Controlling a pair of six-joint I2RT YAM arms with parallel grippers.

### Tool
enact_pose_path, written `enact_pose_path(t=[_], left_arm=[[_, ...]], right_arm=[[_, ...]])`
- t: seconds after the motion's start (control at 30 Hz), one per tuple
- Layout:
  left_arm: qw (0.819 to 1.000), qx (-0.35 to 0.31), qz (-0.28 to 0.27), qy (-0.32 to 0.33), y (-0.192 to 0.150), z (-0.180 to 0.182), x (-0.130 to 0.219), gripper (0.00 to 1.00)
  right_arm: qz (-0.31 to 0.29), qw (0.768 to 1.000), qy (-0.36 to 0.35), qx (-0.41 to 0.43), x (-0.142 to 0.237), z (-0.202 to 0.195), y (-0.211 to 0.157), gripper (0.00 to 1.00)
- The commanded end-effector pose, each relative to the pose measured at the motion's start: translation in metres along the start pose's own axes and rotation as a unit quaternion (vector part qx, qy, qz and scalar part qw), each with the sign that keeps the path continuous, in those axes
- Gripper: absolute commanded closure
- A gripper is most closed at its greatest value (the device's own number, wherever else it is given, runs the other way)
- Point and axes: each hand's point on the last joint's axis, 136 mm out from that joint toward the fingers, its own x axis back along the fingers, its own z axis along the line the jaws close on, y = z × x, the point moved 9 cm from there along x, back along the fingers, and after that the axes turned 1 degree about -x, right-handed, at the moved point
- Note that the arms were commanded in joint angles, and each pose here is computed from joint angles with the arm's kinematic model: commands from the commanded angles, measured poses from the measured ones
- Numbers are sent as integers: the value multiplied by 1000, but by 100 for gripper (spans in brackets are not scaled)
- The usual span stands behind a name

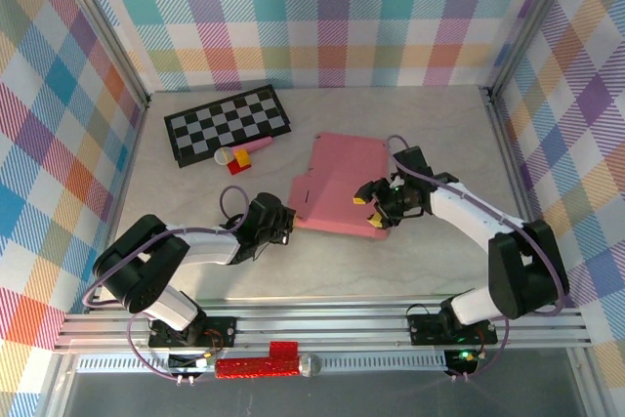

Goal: Fold the paper box

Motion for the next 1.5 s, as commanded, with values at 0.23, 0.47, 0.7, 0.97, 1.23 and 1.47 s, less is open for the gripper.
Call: enact_pose_path(t=[0.23, 0.47, 0.7, 0.97, 1.23, 1.47], left_arm=[[999, -5, 17, -46, -18, -32, 3, 100], [998, -4, 31, -58, -25, -48, 12, 100], [997, 0, 41, -60, -29, -52, 13, 100], [997, 0, 44, -58, -31, -53, 15, 100], [997, 2, 47, -62, -32, -58, 17, 100], [996, -5, 60, -67, -36, -63, 21, 97]], right_arm=[[-80, 986, 124, -77, -14, -11, -40, 37], [-140, 972, 174, -72, -27, -6, -46, 29], [-152, 967, 182, -92, -47, -6, -44, 27], [-189, 959, 193, -87, -35, 16, -39, 48], [-213, 957, 170, -99, -21, 14, -40, 71], [-222, 958, 154, -95, -5, 24, -34, 96]])
